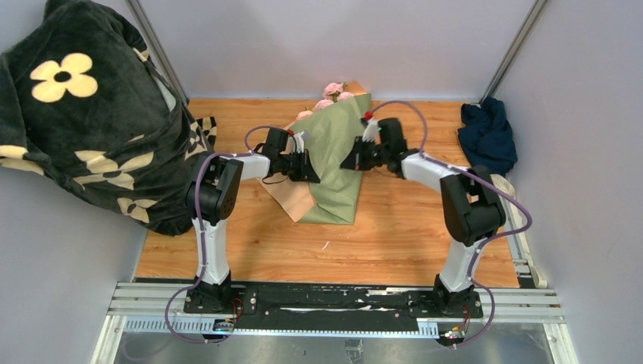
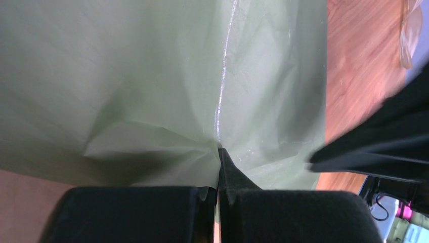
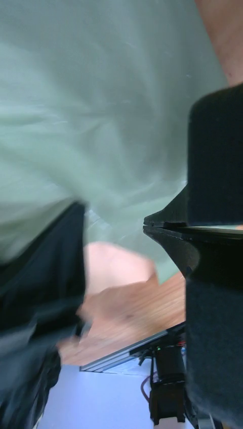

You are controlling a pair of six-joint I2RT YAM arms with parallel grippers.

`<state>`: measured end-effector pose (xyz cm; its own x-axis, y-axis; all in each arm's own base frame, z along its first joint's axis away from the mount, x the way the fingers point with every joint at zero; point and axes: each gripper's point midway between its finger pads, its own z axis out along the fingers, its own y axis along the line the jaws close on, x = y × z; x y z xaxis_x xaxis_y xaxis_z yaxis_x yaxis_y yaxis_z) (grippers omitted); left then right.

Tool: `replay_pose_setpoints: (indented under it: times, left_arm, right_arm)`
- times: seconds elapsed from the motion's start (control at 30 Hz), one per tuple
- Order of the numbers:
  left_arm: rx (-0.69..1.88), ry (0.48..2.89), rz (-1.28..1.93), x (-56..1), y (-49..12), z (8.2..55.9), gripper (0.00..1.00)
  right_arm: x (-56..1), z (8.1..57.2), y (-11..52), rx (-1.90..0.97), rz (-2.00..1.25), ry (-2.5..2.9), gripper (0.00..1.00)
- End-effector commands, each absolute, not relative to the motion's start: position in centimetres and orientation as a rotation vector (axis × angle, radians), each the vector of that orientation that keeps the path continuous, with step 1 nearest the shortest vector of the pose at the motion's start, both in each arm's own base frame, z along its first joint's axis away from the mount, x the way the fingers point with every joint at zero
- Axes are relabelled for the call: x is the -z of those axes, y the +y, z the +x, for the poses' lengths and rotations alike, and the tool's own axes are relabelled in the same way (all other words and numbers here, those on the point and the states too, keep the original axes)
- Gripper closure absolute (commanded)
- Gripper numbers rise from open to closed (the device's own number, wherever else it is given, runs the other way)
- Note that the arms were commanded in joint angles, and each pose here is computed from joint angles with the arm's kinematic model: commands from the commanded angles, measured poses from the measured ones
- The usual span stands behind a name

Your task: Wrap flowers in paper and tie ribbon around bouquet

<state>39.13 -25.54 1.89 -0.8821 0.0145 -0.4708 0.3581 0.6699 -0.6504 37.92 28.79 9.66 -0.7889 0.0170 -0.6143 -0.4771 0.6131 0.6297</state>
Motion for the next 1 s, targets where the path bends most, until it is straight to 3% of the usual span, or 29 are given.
replay_pose_setpoints:
  times: [0.0, 0.17, 0.33, 0.47, 0.6, 0.8, 0.97]
  left_arm:
    - [0.908, 2.696, 0.199, 3.9, -21.9, 35.7, 1.0]
    - [0.908, 2.673, 0.225, 2.8, -21.9, 35.6, 1.0]
    - [0.928, 2.67, 0.237, 2.3, -22.0, 35.2, 1.0]
    - [0.918, 2.674, 0.239, 2.5, -21.8, 35.1, 1.0]
    - [0.917, 2.688, 0.232, 2.7, -21.8, 34.8, 1.0]
    - [0.899, 2.675, 0.236, 2.6, -21.7, 35.2, 1.0]
    - [0.886, 2.667, 0.273, 2.2, -21.6, 35.4, 1.0]
  right_arm:
    - [-3.1, 34.2, 27.2, -1.19, -0.133, 2.476, 1.0]
    - [-0.6, 30.6, 21.5, -0.818, -0.156, 2.688, 1.0]
    - [-5.2, 29.0, 21.9, -0.69, -0.296, 2.636, 1.0]
    - [-7.7, 28.3, 29.6, -0.888, -0.531, 2.482, 1.0]
    - [-5.7, 28.9, 33.5, -1.031, -0.545, 2.471, 1.0]
    - [1.1, 21.3, 30.5, -1.075, -0.464, 2.735, 1.0]
    - [0.0, 16.1, 24.3, -0.933, -0.379, 2.86, 1.0]
